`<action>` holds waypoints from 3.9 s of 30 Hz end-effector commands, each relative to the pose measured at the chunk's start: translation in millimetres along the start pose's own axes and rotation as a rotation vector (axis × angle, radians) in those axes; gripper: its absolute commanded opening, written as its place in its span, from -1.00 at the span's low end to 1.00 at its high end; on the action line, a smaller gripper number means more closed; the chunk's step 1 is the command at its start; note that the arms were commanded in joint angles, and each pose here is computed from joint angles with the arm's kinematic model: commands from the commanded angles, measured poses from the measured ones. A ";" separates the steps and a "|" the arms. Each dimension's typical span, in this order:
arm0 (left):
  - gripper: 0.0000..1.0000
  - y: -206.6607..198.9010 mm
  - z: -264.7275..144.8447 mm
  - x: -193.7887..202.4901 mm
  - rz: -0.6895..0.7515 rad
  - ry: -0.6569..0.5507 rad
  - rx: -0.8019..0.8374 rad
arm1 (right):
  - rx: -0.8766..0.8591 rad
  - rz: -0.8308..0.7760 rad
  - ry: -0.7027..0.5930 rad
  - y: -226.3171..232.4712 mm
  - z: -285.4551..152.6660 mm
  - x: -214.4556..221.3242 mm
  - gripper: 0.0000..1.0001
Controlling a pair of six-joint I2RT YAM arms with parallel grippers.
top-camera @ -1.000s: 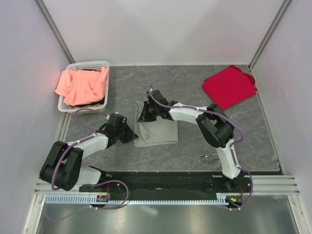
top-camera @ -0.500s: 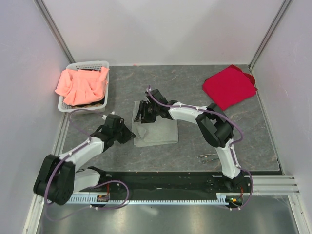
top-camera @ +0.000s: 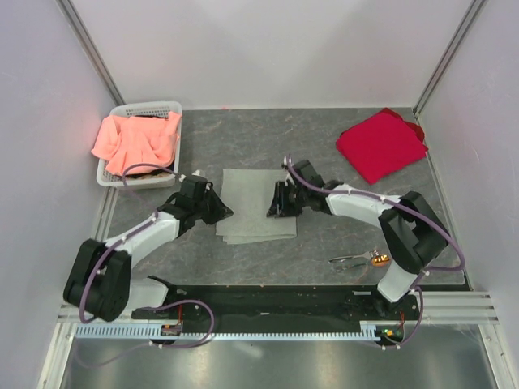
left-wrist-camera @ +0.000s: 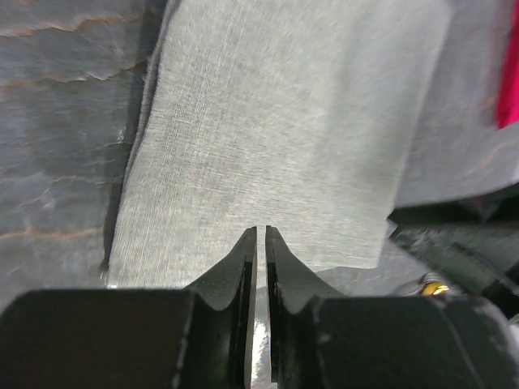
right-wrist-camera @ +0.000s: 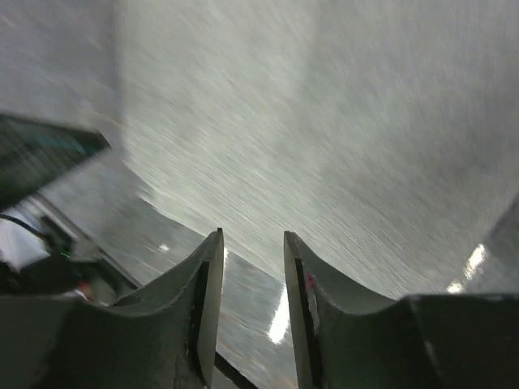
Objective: Fold the napkin into a case and place the utensils inside
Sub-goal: Rotate the square-folded napkin at the center of the board, then pick up the square-folded napkin from the center of the board.
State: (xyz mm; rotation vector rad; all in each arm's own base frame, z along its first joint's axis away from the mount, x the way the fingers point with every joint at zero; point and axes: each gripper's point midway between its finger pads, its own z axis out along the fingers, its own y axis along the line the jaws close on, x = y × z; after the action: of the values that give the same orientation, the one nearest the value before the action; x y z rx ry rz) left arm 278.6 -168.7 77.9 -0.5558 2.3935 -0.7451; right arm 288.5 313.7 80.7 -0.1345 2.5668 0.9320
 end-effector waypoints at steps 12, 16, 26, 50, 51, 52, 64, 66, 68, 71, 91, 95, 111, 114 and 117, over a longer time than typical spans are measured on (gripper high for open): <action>-0.78 8.3 47.5 85.0 0.107 0.258 -0.059 | 0.243 -0.080 0.022 -113.0 -5.6 10.4 -0.34; -0.78 -22.9 49.6 134.4 0.118 0.344 0.020 | 0.308 -0.183 0.013 -123.0 13.3 -26.0 -0.31; -0.54 -107.4 20.3 140.4 0.238 0.327 0.174 | 0.399 -0.249 -0.078 -94.4 -4.2 -107.6 0.05; 0.01 46.1 -68.4 88.4 0.015 0.196 -0.206 | 0.185 0.258 -0.009 -74.8 -70.4 104.7 0.03; 0.01 49.7 -69.5 89.4 0.013 0.197 -0.221 | 0.175 0.261 -0.013 -72.6 -68.9 106.0 0.01; 0.01 51.6 -70.4 89.3 0.012 0.195 -0.230 | 0.176 0.268 -0.009 -74.0 -67.9 110.3 0.01; -0.07 50.8 -60.6 100.2 -0.066 0.185 -0.139 | 0.132 0.358 -0.048 -70.5 -59.5 119.3 -0.03; -0.09 57.4 -57.6 104.5 -0.077 0.186 -0.144 | 0.135 0.371 -0.054 -71.4 -58.5 121.1 -0.08; -0.08 58.4 -55.4 107.4 -0.084 0.190 -0.132 | 0.146 0.376 -0.056 -75.0 -58.1 123.8 -0.10; -0.07 58.3 -54.3 108.5 -0.089 0.191 -0.123 | 0.157 0.384 -0.048 -76.4 -57.8 128.0 -0.16; 0.01 41.7 -66.6 100.7 -0.106 0.155 -0.039 | 0.161 0.543 -0.073 -84.8 -50.7 140.1 -0.39; 0.01 44.6 -65.5 101.5 -0.086 0.164 -0.059 | 0.176 0.552 -0.074 -89.9 -50.5 143.8 -0.40; 0.10 38.3 -65.7 94.3 -0.046 0.157 -0.066 | 0.081 0.452 -0.152 -64.6 -66.2 116.1 -1.00; 0.10 38.0 -65.2 93.4 -0.045 0.156 -0.070 | 0.103 0.421 -0.176 -60.6 -76.8 106.2 -1.00; 0.10 36.0 -64.9 92.2 -0.045 0.154 -0.066 | 0.136 0.413 -0.169 -65.3 -80.9 108.9 -1.00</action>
State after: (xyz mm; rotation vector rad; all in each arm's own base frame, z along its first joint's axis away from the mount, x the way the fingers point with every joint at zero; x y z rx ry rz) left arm 150.2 -161.9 49.8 -0.6440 2.6047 -0.7390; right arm 171.4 222.7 44.0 0.5476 2.5434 0.9255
